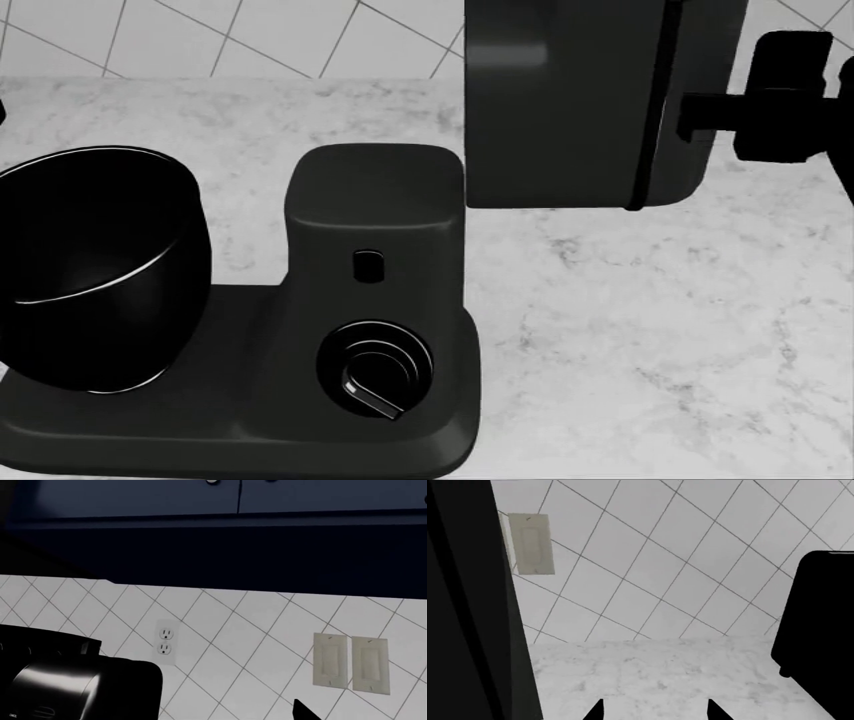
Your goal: Close the stand mixer head.
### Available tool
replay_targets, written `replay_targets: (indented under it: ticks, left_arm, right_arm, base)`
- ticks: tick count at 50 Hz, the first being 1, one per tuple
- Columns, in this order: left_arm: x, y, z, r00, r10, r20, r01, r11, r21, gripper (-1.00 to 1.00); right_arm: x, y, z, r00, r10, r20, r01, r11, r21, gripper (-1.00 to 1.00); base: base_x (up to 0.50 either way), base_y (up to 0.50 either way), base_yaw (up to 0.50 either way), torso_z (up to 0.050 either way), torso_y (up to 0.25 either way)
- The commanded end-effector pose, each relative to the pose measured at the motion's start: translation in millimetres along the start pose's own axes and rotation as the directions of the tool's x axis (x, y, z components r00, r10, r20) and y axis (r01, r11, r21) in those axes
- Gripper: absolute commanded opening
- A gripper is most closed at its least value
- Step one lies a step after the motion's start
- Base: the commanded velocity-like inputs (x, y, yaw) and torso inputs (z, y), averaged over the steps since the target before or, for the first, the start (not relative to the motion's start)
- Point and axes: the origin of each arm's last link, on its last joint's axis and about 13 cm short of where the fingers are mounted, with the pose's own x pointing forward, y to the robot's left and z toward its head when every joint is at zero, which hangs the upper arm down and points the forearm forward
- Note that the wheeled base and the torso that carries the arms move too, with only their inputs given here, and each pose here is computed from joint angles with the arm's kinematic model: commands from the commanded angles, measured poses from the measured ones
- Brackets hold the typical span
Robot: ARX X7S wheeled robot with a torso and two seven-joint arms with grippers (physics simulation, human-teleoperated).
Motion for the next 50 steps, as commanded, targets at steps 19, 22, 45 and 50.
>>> replay_targets:
  ticks: [19, 22, 45, 50]
  left_arm:
    - [1.4, 5.9, 13.5, 1.0, -0.026, 0.004, 0.027, 0.996, -0.08, 1.0]
    - [-0.3, 6.1, 15.1, 0.999, -0.048, 0.005, 0.048, 0.994, -0.098, 1.0]
    - [0.6, 8.2, 19.5, 0.998, -0.068, 0.007, 0.069, 0.99, -0.119, 1.0]
    - [0.9, 8.3, 19.4, 0.998, -0.069, 0.007, 0.069, 0.991, -0.119, 1.0]
  right_arm:
    - [94.1, 150.3, 35.6, 0.791, 0.466, -0.396, -0.592, 0.747, -0.303, 1.0]
    - [101.6, 168.8, 20.0, 0.728, 0.485, -0.484, -0.659, 0.688, -0.303, 1.0]
    - [97.9, 182.9, -46.1, 0.565, 0.445, -0.695, -0.775, 0.576, -0.261, 1.0]
    - [97.5, 183.2, -52.3, 0.549, 0.441, -0.71, -0.783, 0.569, -0.252, 1.0]
  base:
    - [0.03, 0.0, 0.03, 0.0, 0.0]
    - [0.02, 0.0, 0.01, 0.0, 0.0]
    - [0.01, 0.01, 0.01, 0.0, 0.0]
    - [0.01, 0.01, 0.01, 0.0, 0.0]
